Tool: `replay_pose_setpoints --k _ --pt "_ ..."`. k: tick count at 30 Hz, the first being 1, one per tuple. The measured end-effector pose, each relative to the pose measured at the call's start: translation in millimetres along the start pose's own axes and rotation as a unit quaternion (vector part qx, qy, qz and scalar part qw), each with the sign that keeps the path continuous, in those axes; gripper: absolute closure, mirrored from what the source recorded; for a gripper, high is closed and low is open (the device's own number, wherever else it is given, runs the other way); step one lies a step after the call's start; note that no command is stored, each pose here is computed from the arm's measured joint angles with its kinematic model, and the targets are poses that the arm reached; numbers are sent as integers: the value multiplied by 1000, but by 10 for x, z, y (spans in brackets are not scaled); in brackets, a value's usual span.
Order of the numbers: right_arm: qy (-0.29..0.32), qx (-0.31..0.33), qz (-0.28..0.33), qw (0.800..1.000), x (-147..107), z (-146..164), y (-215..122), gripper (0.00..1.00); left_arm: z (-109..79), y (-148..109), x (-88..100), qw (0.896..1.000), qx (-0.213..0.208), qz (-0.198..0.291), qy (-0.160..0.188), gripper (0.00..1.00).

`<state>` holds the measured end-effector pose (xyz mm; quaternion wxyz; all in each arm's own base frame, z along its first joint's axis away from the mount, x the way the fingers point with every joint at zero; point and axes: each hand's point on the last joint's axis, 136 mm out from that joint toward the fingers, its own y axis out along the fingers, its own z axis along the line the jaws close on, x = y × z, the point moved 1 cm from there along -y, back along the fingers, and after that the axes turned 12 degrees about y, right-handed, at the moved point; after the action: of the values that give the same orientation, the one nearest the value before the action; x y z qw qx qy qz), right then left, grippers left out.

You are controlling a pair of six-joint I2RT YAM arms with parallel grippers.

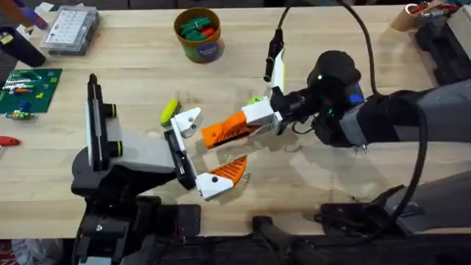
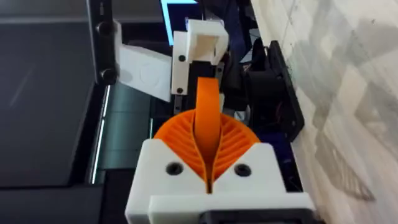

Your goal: Pick up the gripper from the table and insert it into the empty holder that is missing its gripper. Then pick up a screw, insert it into the mounting hole, and use the screwdriver to tighten it. Finally, clean up the table by picking up the vegetable and placing it into the bucket.

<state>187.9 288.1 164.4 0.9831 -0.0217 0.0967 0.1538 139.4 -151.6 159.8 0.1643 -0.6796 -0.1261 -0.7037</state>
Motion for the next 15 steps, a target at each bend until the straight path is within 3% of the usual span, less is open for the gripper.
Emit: replay_pose_setpoints --k 15 --pt "16 -1 18 1000 -35 38 5 984 -39 0 -1 1000 -12 -1 -2 14"
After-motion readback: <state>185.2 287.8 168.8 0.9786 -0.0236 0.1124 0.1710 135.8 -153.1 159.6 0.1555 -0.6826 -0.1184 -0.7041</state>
